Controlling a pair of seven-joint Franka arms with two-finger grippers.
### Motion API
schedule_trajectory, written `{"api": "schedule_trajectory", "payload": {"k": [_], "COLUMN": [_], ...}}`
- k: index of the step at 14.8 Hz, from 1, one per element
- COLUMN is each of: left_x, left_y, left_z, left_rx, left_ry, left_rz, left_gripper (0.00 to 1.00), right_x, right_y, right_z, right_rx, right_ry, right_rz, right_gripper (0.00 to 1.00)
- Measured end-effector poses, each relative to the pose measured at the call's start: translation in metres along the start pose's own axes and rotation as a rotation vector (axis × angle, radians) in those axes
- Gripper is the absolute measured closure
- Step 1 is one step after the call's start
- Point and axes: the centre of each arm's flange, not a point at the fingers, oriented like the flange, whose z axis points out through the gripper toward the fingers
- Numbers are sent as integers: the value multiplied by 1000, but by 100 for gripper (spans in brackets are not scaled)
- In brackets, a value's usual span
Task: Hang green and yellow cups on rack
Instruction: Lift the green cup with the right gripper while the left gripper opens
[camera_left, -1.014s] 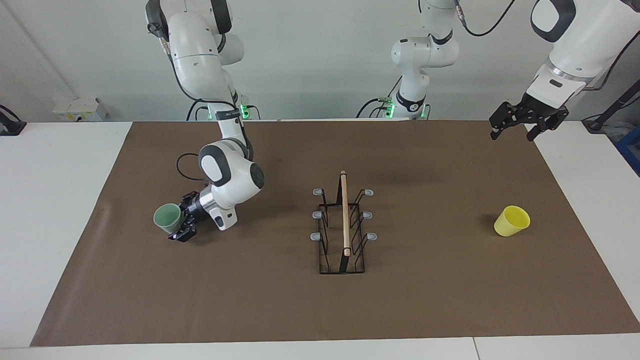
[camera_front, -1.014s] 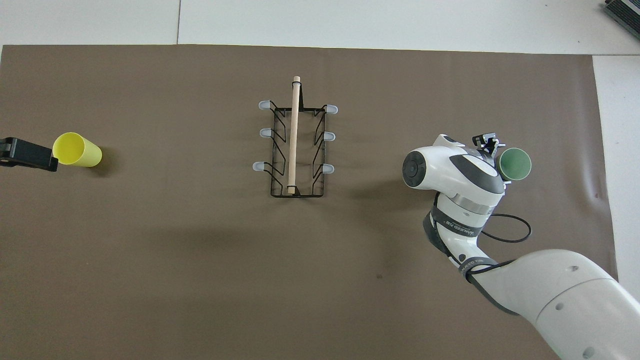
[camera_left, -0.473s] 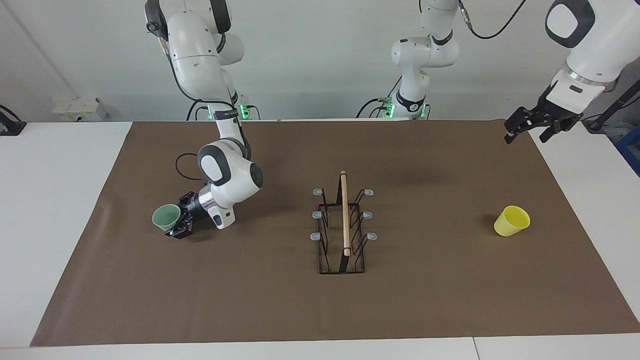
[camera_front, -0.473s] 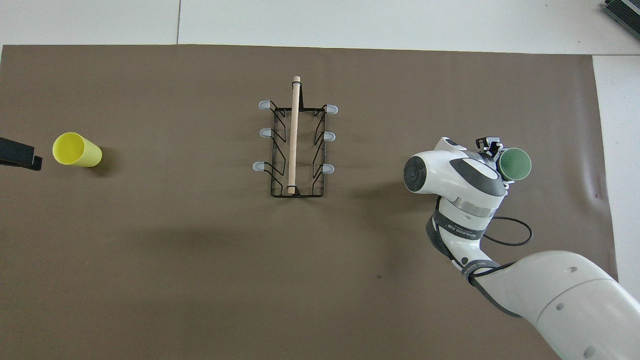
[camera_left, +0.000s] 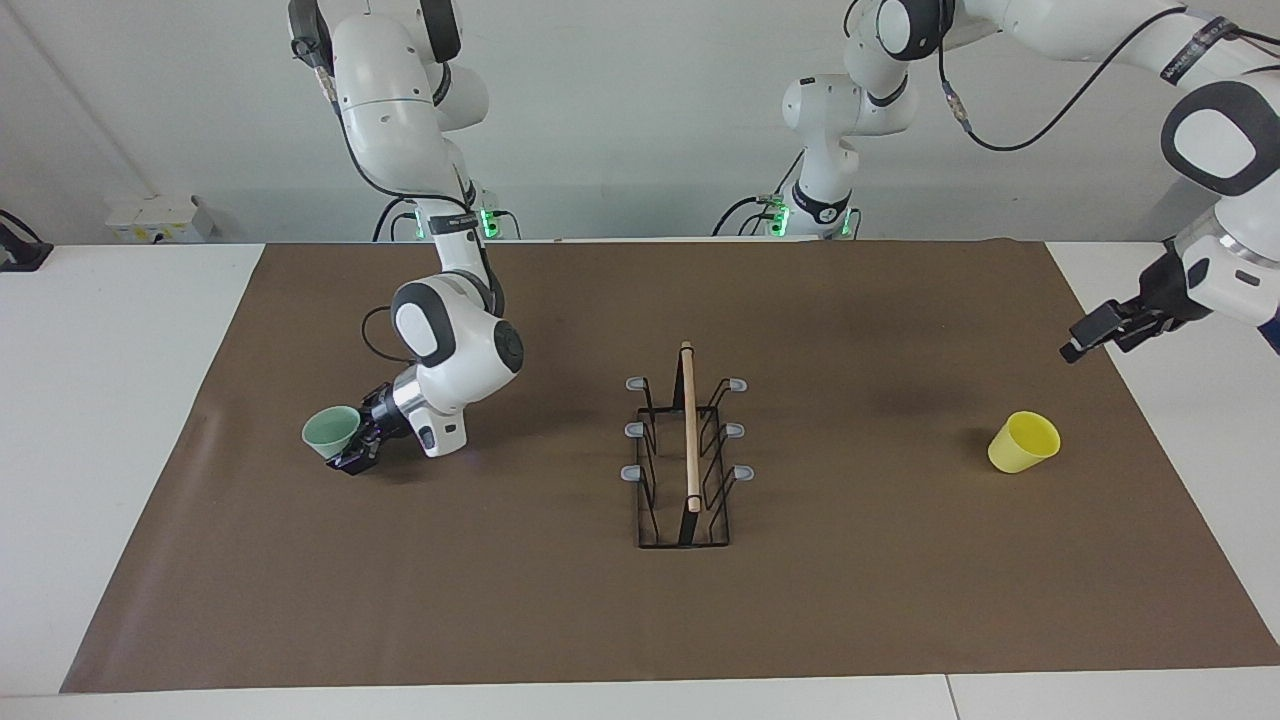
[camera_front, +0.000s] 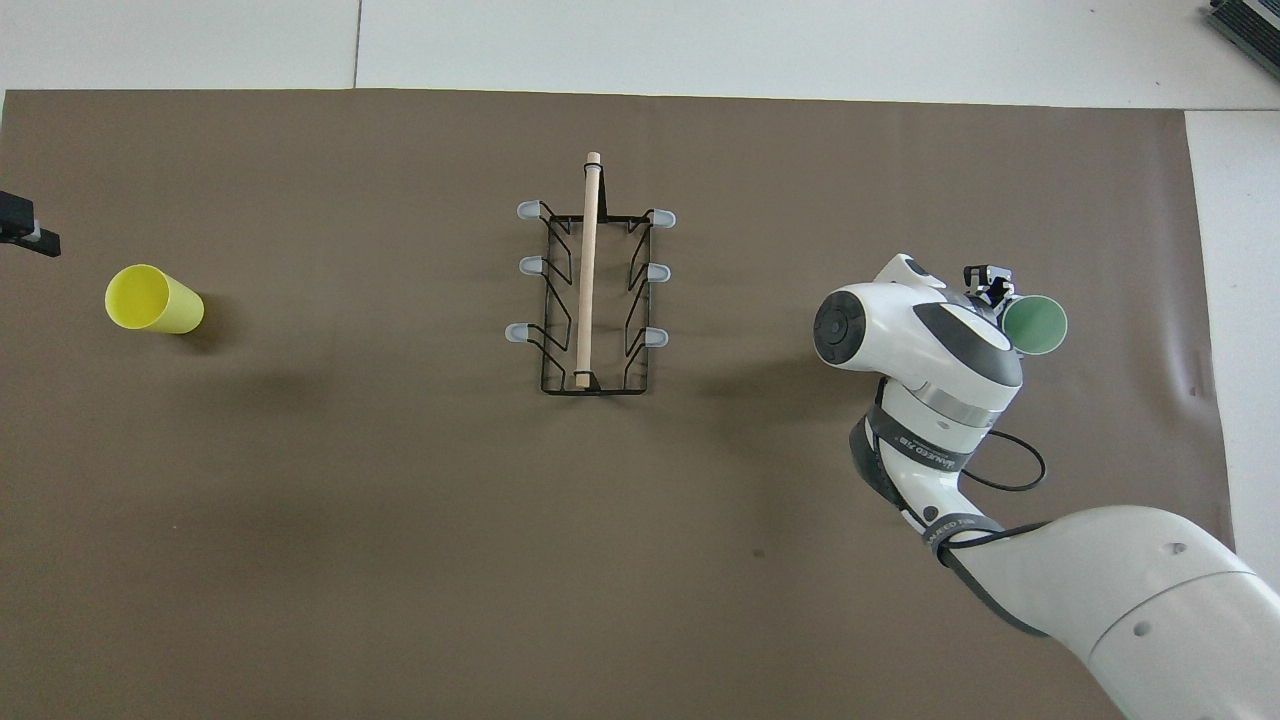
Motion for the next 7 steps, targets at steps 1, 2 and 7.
{"api": "schedule_trajectory", "payload": {"k": [1,2,7], "left_x": [7,13,42], "left_y": [-14,-23,-45], "left_z": [11,22,81], "left_rx": [-14,-20,-89], "left_ry": [-9,-20,-44], "left_rz": [-42,-83,-351], "left_gripper": [0,0,0], "right_x": [-10,-25,-108], "right_y": [7,14,27], "right_z": [-10,-21,-61], "right_rx": [29,61,231], "right_ry": [44,94,386], "right_rz": [25,57,230], "right_gripper": [30,30,30]}}
